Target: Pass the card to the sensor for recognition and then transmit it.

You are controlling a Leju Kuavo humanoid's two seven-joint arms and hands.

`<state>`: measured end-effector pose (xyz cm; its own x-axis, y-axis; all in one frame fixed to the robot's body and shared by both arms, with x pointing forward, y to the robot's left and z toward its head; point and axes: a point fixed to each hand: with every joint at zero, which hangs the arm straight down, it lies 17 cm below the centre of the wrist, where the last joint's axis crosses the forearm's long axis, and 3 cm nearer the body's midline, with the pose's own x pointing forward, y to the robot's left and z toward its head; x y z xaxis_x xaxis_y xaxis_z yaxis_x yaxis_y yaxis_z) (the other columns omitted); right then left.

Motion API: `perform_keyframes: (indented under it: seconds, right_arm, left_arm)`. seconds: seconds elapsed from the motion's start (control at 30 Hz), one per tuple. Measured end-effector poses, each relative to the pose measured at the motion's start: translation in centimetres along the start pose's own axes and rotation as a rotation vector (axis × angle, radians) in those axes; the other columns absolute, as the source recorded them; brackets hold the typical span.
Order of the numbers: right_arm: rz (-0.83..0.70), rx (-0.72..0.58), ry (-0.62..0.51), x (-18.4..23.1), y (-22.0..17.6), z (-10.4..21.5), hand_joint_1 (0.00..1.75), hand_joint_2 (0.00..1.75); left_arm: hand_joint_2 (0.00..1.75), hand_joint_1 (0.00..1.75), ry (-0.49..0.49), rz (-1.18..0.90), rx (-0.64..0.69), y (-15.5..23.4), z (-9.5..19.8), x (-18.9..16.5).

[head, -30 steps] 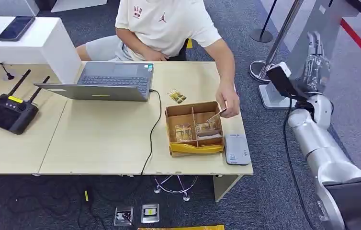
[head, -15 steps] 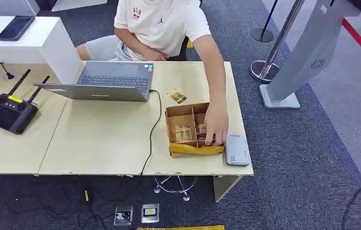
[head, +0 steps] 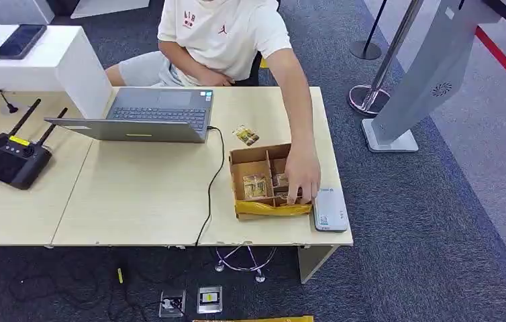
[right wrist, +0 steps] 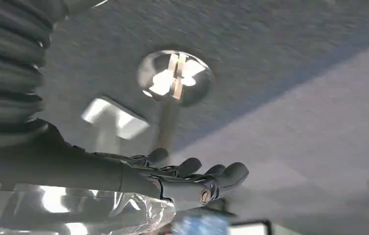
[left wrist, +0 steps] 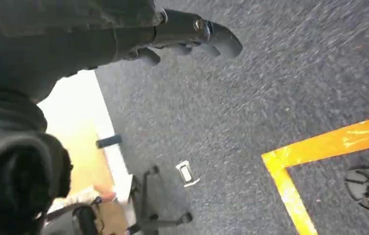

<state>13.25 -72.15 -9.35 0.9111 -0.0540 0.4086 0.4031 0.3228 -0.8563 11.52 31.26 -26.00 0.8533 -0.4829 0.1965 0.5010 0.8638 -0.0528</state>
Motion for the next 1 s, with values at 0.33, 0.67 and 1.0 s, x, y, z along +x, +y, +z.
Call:
perform_keyframes:
  seconds: [0.33, 0.67, 1.0]
  right_arm:
    - [0.02, 0.205, 0.148, -4.7, 6.5, 4.0, 0.0, 1.75]
    - [0.226, 0.502, 0.158, -6.3, 12.5, 8.3, 0.0, 1.75]
    - [0.279, 0.556, 0.132, -6.7, 13.9, 9.7, 0.0, 1.75]
  left_arm:
    - [0.0, 0.0, -0.016, 0.008, -0.009, -0.7, -0.1, 0.7]
    - [0.0, 0.0, -0.013, -0.046, -0.01, -0.8, -0.2, 0.8]
    - [0.0, 0.0, -0.011, -0.066, -0.009, -0.8, -0.2, 0.7]
